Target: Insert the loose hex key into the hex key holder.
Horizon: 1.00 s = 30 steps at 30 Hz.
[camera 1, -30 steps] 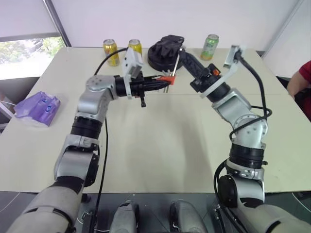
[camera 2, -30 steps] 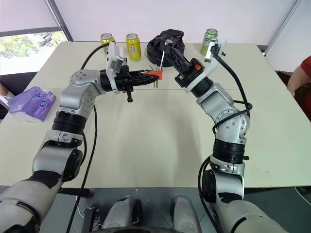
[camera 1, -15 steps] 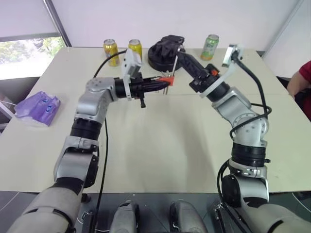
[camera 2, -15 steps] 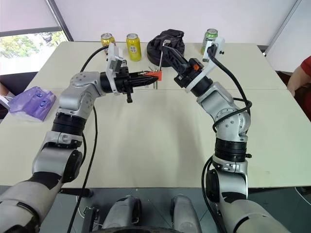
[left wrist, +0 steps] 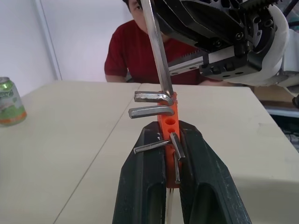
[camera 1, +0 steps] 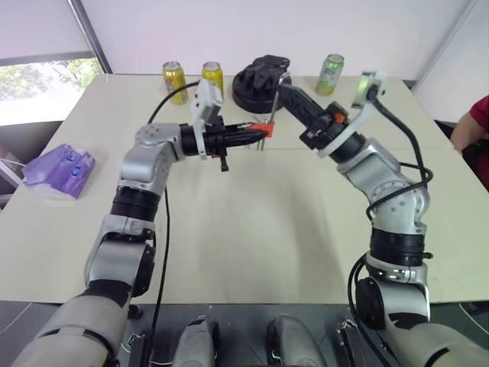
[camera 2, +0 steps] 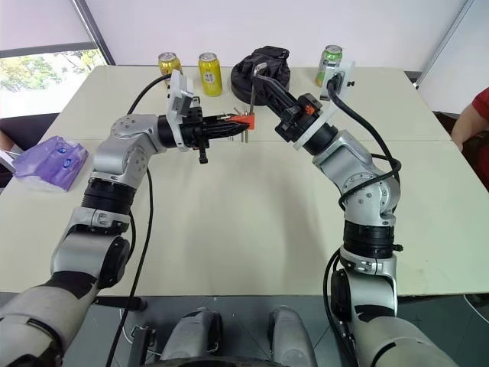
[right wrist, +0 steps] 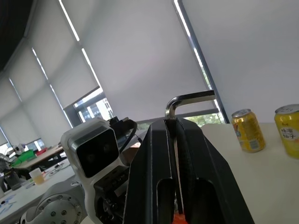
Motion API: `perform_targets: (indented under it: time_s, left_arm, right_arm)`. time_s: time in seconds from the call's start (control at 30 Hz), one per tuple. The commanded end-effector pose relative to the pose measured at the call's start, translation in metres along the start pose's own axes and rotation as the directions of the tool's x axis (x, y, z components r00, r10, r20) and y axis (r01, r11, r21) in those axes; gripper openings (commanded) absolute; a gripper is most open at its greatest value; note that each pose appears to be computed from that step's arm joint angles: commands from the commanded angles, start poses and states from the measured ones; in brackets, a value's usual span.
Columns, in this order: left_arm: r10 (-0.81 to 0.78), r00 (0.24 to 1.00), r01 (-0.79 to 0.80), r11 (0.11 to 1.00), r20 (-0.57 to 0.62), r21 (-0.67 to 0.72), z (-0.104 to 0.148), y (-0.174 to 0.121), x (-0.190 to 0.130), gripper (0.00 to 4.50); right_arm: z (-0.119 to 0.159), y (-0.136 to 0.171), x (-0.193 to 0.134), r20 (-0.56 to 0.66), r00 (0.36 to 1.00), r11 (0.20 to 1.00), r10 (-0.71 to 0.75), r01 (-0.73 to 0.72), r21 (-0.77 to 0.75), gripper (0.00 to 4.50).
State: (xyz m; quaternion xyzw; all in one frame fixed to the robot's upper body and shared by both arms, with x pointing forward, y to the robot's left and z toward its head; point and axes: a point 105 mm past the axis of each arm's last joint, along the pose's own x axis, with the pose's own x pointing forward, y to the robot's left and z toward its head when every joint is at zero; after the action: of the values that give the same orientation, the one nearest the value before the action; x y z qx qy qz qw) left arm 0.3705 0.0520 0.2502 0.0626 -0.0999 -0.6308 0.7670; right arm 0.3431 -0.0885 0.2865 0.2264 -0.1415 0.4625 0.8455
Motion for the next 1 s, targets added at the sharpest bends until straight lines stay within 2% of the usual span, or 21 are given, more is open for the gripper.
perform_targets:
  time_s: [0.03, 0.37, 0.57, 0.7, 0.83, 1.0]
  left_arm:
    - [0.041, 0.995, -0.044, 0.999, 0.096, 0.028, 0.029, 0.008, -0.002, 0.00]
    - [0.038, 0.995, -0.042, 0.998, 0.090, 0.045, 0.030, 0.007, -0.001, 0.00]
    - [0.016, 1.000, -0.015, 0.997, -0.012, 0.079, 0.006, 0.002, -0.005, 0.00]
    - [-0.013, 0.999, 0.016, 0.999, -0.051, 0.049, -0.005, -0.005, -0.009, 0.00]
    - [-0.020, 1.000, 0.020, 1.000, -0.022, -0.005, 0.001, -0.005, -0.012, 0.00]
    - [-0.009, 1.000, 0.009, 1.000, 0.003, -0.014, 0.010, -0.002, -0.012, 0.00]
  right_arm:
    - [-0.007, 0.014, 0.001, -0.024, 0.998, 0.998, 0.064, -0.064, 0.004, 0.04]
    - [-0.024, 0.003, -0.010, -0.067, 0.997, 0.999, 0.028, -0.025, 0.041, 0.04]
    - [0.000, 0.004, -0.003, 0.015, 0.999, 0.999, 0.033, -0.034, 0.043, 0.04]
    - [0.017, 0.005, 0.004, 0.048, 0.999, 0.997, 0.024, -0.020, -0.074, 0.04]
    - [0.013, 0.009, 0.011, -0.011, 1.000, 0.967, 0.026, -0.028, -0.253, 0.04]
    - [0.006, 0.012, 0.012, -0.047, 0.998, 0.955, 0.046, -0.058, -0.292, 0.04]
